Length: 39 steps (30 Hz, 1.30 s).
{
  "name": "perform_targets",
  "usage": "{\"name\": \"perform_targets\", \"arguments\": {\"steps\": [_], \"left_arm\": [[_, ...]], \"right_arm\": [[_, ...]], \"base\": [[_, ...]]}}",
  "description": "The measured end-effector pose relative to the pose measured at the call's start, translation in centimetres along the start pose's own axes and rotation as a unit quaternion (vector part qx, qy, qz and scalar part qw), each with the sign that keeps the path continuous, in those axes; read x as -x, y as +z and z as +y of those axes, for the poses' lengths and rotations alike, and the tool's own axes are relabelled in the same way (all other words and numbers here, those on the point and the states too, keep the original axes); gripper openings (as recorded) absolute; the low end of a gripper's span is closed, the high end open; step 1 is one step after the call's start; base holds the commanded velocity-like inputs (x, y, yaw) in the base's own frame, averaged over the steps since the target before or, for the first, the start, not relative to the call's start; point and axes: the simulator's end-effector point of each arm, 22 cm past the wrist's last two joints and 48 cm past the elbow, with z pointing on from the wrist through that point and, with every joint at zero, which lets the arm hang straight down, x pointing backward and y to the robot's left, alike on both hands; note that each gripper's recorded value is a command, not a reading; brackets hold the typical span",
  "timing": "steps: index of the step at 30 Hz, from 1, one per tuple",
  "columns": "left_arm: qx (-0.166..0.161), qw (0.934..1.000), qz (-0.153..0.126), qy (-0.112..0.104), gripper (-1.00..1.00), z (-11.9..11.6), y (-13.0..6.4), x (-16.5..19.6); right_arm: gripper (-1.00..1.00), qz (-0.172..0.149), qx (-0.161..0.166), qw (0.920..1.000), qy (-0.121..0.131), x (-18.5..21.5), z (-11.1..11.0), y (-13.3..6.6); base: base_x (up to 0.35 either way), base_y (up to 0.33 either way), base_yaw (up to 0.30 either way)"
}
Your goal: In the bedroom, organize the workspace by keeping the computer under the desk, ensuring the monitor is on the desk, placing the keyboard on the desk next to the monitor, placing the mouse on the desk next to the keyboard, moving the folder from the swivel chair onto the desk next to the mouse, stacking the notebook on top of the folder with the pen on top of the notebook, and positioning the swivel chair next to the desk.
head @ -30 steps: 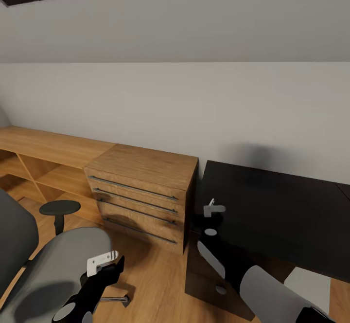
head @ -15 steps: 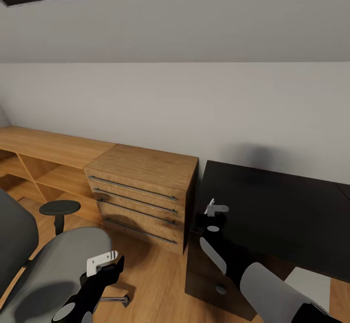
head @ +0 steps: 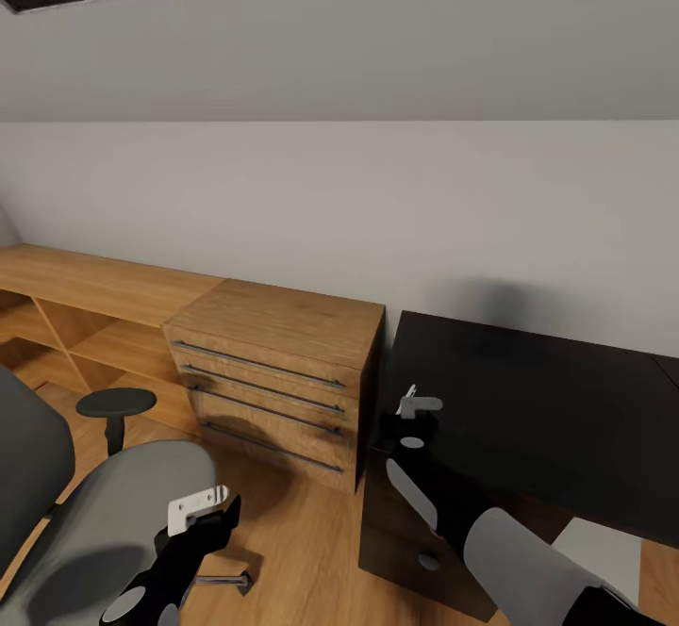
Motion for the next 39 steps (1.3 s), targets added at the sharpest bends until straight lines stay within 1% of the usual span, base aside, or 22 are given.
{"name": "perform_targets", "arguments": {"steps": [5,13,20,30,35,36,39], "left_arm": [[0.0,1.0,0.0,0.0,1.0,0.0,0.0,0.0],[0.0,1.0,0.0,0.0,1.0,0.0,0.0,0.0],[0.0,1.0,0.0,0.0,1.0,0.0,0.0,0.0],[0.0,1.0,0.0,0.0,1.0,0.0,0.0,0.0],[0.0,1.0,0.0,0.0,1.0,0.0,0.0,0.0],[0.0,1.0,-0.001,0.0,1.0,0.0,0.0,0.0],[0.0,1.0,-0.001,0.0,1.0,0.0,0.0,0.0]], "right_arm": [[1.0,0.003,0.001,1.0,-0.002,-0.1,0.1,0.0],[1.0,0.005,0.001,1.0,-0.004,-0.2,0.1,0.0],[1.0,0.009,-0.002,0.9999,-0.006,-0.6,-0.1,0.1],[1.0,0.026,-0.005,0.9995,-0.017,-1.2,-0.3,0.2],[1.0,0.03,-0.009,0.9994,-0.013,-1.0,-0.7,0.4],[1.0,0.038,-0.01,0.9992,-0.009,-1.1,-0.9,0.4],[1.0,0.043,-0.008,0.999,-0.002,-1.1,-1.0,0.5]], "base": [[0.015,0.028,0.0],[0.107,0.15,0.0],[0.012,0.015,0.0],[0.0,0.001,0.0],[0.0,0.0,0.0],[0.0,0.0,0.0],[0.0,0.0,0.0]]}}
